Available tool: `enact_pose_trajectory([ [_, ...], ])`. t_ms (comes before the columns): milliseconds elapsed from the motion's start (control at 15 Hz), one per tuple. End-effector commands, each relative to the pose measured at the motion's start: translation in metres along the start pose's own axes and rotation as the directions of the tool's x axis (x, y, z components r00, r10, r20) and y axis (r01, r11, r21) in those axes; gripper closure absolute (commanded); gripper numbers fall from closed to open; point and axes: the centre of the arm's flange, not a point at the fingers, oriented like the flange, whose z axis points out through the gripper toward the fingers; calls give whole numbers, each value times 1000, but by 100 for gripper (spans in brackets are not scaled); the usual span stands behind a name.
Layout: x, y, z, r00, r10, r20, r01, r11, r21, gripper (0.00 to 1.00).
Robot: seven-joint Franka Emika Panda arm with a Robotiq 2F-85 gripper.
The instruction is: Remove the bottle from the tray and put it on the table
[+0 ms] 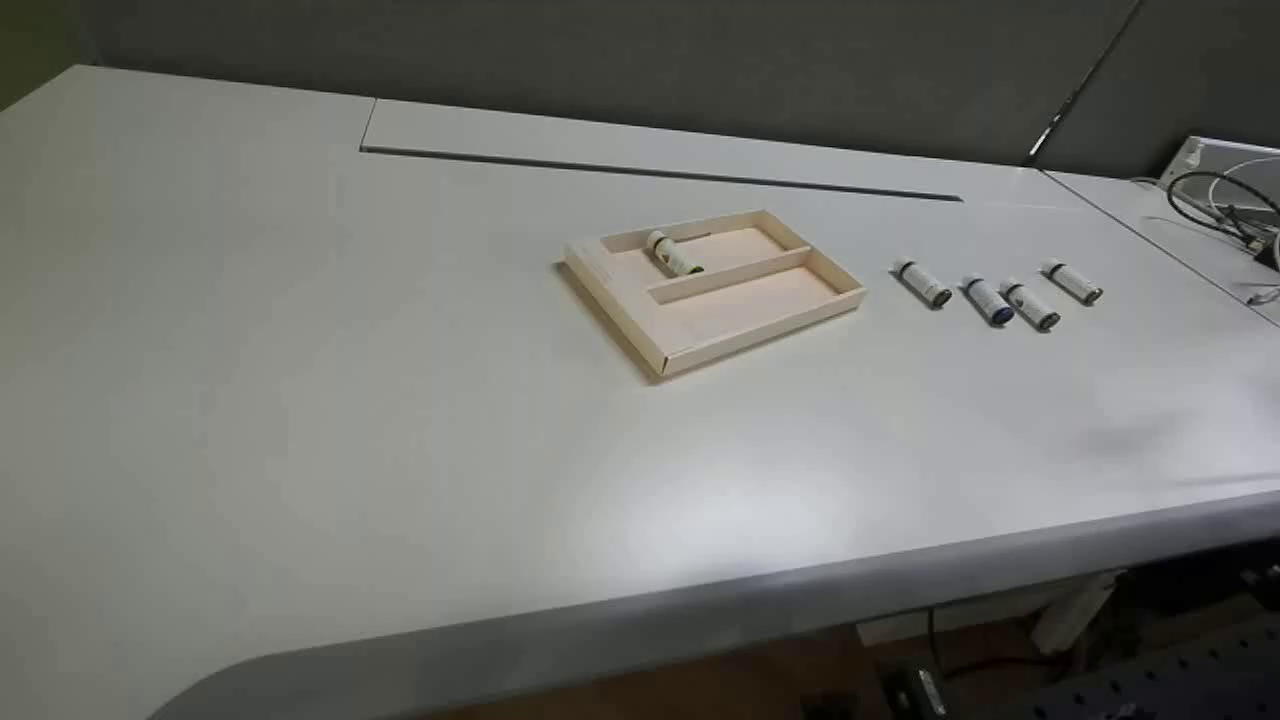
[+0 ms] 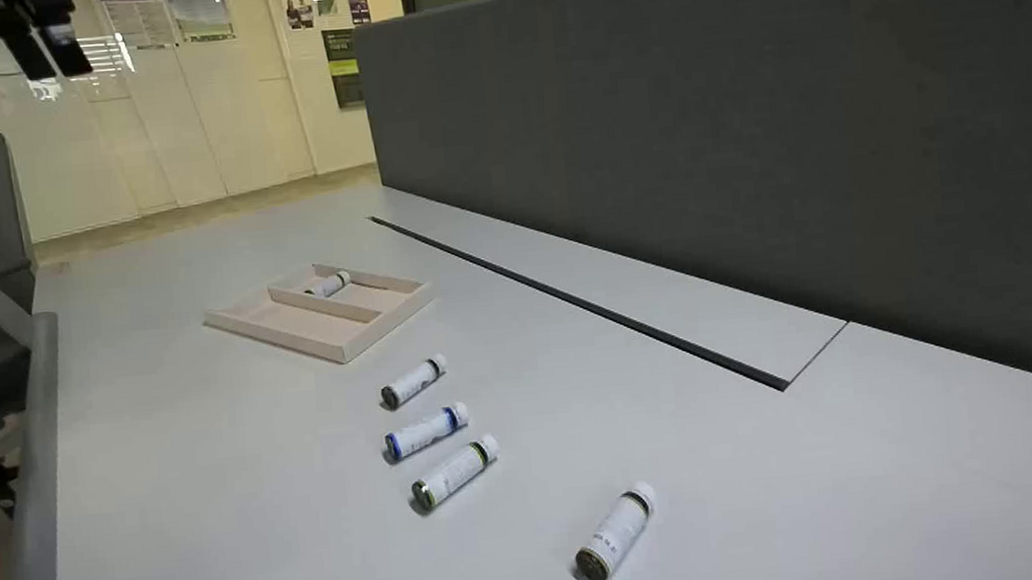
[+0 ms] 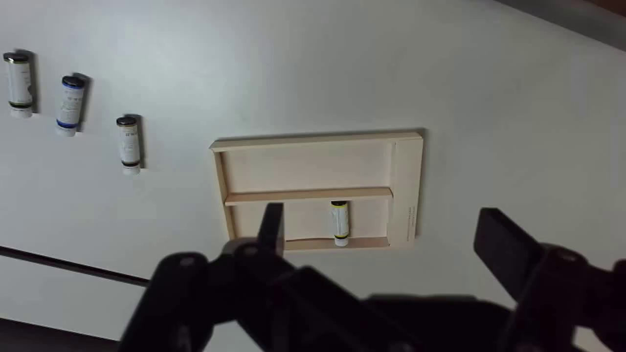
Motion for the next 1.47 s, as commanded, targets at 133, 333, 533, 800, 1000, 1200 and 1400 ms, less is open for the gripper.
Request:
enact_pose_trajectory([
  [133, 0, 0, 0, 1000, 0, 0, 0, 1000, 0, 0],
  [333, 0, 0, 0, 1000, 0, 0, 0, 1000, 0, 0],
  [533, 0, 0, 0, 1000, 0, 0, 0, 1000, 0, 0],
  [800, 46, 17, 15, 999, -9, 41, 9, 1000, -6, 0],
  [1000, 86, 25, 38, 998, -36, 59, 37, 999, -4, 0],
  [1200, 120, 21, 66, 995, -90, 49, 90, 996, 3, 0],
  [1400, 141, 7, 97, 988, -152, 6, 152, 988, 11, 0],
])
